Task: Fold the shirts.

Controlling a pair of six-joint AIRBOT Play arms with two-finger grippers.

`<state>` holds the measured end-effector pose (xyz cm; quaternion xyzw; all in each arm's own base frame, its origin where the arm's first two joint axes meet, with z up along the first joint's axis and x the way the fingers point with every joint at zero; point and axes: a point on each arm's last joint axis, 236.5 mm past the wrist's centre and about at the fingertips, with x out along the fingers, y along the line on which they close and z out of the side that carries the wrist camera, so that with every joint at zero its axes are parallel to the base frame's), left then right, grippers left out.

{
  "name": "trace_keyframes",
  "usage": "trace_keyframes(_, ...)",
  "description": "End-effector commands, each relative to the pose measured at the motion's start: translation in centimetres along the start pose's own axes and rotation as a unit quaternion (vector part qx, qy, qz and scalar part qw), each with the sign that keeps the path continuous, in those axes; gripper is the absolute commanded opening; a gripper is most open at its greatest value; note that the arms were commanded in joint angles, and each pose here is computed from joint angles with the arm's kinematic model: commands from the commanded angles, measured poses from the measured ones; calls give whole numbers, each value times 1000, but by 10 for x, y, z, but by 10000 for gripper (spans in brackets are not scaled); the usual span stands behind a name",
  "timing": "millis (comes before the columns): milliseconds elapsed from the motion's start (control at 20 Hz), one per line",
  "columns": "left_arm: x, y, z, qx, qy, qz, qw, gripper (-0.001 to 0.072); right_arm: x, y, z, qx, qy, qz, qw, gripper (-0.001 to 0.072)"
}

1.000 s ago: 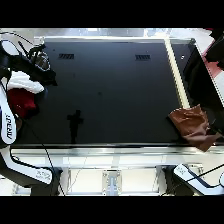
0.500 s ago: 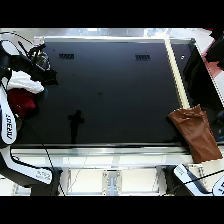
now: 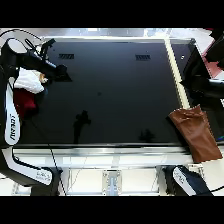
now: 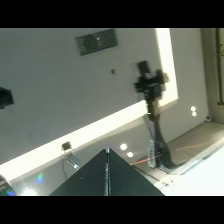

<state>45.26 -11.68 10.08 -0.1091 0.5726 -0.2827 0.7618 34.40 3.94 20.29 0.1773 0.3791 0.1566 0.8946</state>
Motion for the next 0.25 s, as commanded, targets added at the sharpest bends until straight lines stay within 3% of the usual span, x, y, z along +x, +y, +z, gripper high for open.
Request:
trace_keyframes(0, 5, -15, 1, 3, 2, -16, 1000, 11, 9, 26, -10, -41, 19, 20, 999, 443)
trace_keyframes(200, 5, -14, 1, 3, 2, -16, 1000, 11, 7, 31, -28, -26, 58, 31, 997, 443)
